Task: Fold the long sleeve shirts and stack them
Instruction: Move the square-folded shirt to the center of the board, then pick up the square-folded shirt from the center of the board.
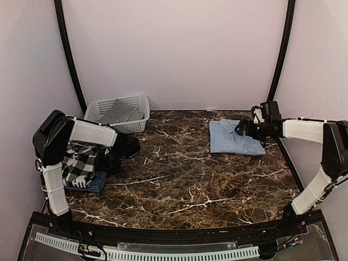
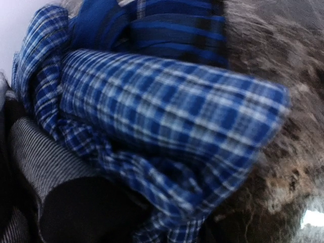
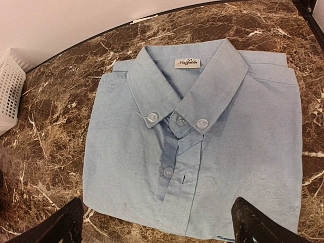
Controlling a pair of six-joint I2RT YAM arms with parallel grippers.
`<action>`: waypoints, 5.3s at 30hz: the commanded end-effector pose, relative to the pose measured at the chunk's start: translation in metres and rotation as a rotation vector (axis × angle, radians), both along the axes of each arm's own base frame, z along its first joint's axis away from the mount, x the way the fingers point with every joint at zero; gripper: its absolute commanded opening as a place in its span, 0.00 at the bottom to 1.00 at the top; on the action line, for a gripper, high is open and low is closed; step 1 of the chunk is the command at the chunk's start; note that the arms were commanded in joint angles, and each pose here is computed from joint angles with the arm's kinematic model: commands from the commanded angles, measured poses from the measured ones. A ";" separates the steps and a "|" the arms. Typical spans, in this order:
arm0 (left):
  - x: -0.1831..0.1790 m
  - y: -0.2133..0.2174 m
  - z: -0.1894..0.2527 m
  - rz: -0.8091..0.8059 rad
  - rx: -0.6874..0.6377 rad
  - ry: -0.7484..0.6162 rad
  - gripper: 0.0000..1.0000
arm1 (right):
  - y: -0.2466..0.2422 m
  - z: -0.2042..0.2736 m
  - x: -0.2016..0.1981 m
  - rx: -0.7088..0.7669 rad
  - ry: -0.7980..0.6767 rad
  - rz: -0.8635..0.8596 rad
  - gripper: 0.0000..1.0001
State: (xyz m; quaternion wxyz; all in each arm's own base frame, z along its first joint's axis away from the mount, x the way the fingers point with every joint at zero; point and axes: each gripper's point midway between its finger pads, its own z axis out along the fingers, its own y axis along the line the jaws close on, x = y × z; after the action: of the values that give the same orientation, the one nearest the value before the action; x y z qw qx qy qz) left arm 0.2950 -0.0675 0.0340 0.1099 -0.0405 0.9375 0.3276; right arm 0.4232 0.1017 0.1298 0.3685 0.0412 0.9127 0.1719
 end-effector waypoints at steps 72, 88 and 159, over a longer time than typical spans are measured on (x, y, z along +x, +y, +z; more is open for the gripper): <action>0.012 -0.494 0.141 -0.581 -1.395 -0.029 0.57 | -0.007 0.056 -0.056 0.038 -0.070 -0.038 0.99; 0.135 -0.461 0.128 -0.705 -1.337 -0.322 0.58 | -0.076 0.001 -0.009 -0.002 0.042 -0.256 0.89; 0.064 -0.508 0.105 -0.714 -1.275 -0.234 0.56 | -0.148 -0.087 -0.133 -0.087 0.398 -0.539 0.00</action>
State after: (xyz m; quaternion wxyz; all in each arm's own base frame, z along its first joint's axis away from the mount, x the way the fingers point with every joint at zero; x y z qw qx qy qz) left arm 0.3714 -0.5838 0.1497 0.2798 0.1810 0.8651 -0.3749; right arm 0.3092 -0.0249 0.0450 0.2286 0.2647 0.9347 0.0641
